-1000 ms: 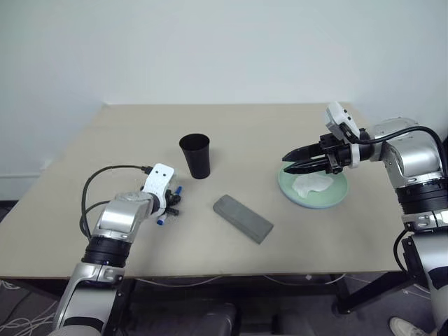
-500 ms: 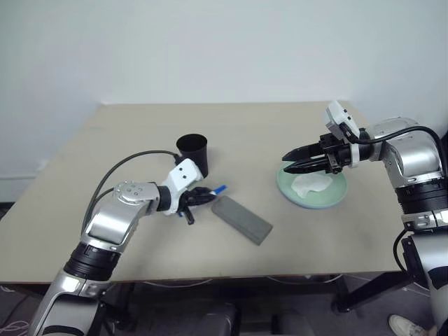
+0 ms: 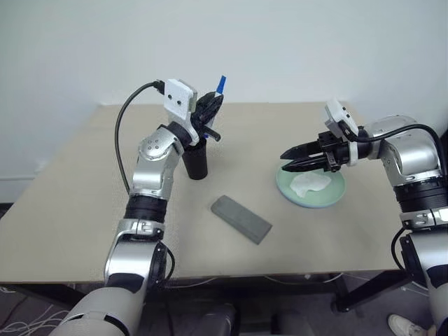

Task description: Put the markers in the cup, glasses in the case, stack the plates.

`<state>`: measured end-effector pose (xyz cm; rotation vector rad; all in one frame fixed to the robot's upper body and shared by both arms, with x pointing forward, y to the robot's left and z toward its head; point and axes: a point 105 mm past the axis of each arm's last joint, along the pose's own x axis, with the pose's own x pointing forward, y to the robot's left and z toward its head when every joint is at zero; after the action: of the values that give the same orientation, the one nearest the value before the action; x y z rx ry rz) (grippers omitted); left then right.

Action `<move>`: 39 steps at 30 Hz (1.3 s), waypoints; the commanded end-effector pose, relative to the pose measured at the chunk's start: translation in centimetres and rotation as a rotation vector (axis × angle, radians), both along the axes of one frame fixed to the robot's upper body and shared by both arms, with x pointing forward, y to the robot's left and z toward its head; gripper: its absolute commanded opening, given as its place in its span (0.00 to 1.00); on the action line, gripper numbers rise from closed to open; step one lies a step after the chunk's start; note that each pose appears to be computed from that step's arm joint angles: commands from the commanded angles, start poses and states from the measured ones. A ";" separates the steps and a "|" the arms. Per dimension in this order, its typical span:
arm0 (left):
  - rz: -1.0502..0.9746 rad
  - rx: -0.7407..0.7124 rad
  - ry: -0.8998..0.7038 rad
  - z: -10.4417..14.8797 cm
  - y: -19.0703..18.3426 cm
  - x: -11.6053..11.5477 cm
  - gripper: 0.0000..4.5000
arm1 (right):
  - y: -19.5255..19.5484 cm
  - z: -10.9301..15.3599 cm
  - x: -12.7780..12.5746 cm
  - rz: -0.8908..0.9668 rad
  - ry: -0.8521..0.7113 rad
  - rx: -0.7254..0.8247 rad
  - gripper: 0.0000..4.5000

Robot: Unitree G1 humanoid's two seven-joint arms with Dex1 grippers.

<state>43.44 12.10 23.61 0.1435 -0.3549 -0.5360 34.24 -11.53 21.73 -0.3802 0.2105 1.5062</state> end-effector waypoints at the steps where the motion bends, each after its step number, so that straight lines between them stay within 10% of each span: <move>1: 0.084 -0.010 -0.118 2.0 1.0 0.6 0.03 | 0.1 1.8 0.0 0.003 -0.064 0.025 0.34; 39: 0.268 0.050 -0.050 -3.8 4.4 1.9 0.03 | 0.2 2.1 -0.2 -0.001 -0.063 0.042 0.34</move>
<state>45.23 16.76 17.71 0.2391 -0.2937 -0.2806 34.30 -11.42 21.88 -0.3686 0.2071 1.4938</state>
